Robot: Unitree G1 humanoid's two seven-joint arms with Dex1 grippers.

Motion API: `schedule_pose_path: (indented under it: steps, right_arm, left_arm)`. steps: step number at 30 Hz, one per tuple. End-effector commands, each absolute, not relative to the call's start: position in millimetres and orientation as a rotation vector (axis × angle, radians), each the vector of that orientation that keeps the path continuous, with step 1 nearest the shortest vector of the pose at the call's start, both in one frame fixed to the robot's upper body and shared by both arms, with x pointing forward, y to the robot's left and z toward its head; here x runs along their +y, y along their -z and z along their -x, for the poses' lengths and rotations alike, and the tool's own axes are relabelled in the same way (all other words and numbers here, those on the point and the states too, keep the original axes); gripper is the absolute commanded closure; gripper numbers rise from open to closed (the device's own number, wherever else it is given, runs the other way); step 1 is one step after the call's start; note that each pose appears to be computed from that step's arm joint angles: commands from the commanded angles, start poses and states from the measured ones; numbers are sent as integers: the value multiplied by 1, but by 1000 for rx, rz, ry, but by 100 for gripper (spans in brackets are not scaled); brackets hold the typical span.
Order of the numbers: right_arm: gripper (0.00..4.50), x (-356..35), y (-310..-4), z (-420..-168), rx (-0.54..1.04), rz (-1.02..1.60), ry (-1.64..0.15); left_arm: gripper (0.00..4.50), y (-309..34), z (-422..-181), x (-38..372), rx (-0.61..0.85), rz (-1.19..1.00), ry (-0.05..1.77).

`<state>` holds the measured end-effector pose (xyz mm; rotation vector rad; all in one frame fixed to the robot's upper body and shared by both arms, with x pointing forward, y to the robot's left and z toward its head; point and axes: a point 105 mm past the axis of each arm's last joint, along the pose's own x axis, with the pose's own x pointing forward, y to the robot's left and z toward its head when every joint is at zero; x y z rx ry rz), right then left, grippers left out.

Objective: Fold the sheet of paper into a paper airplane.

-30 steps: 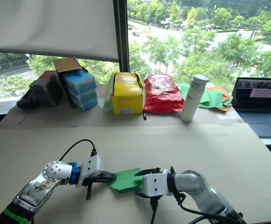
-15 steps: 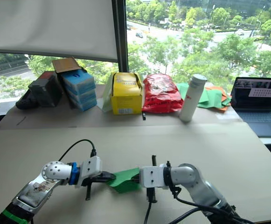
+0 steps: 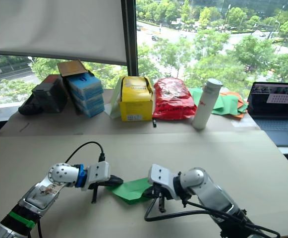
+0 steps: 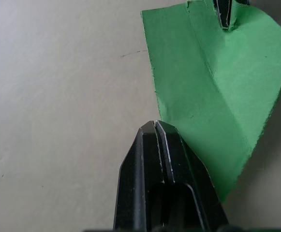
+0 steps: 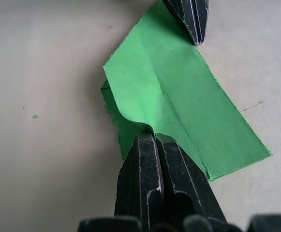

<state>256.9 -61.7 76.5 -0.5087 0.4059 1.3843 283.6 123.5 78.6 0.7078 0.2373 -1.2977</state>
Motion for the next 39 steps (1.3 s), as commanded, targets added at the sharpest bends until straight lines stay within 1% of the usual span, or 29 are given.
schedule_pose_path:
  steps: [1, 7, 10, 14, 17, 21, 23, 26, 30, 39]
  right_arm:
    - [446, -61, -89, -268, 389, 475, -1340]
    - [446, -58, -89, -273, 424, 466, -1313]
    - [446, -58, -88, -273, 419, 490, -1311]
    - [446, -57, -90, -270, 396, 505, -1319]
    - [446, -56, -90, -266, 388, 510, -1324]
    - [446, -56, -89, -265, 382, 513, -1316]
    - [446, -56, -89, -265, 382, 517, -1312]
    - [446, -56, -89, -263, 381, 515, -1311]
    - [446, -55, -92, -262, 378, 514, -1314]
    - [446, -53, -93, -255, 384, 510, -1328]
  left_arm:
    - [450, -77, -282, 123, 241, -732, 1315]
    - [450, -77, -280, 119, 234, -731, 1323]
    - [450, -83, -282, 116, 216, -726, 1315]
    - [450, -98, -290, 118, 181, -727, 1277]
    - [450, -114, -292, 119, 157, -701, 1260]
    - [450, -123, -279, 114, 172, -626, 1295]
    - [450, -120, -270, 113, 205, -563, 1316]
    - [450, -105, -265, 120, 274, -586, 1307]
    - [450, -96, -270, 123, 294, -625, 1279]
    - [450, -96, -281, 117, 276, -597, 1271]
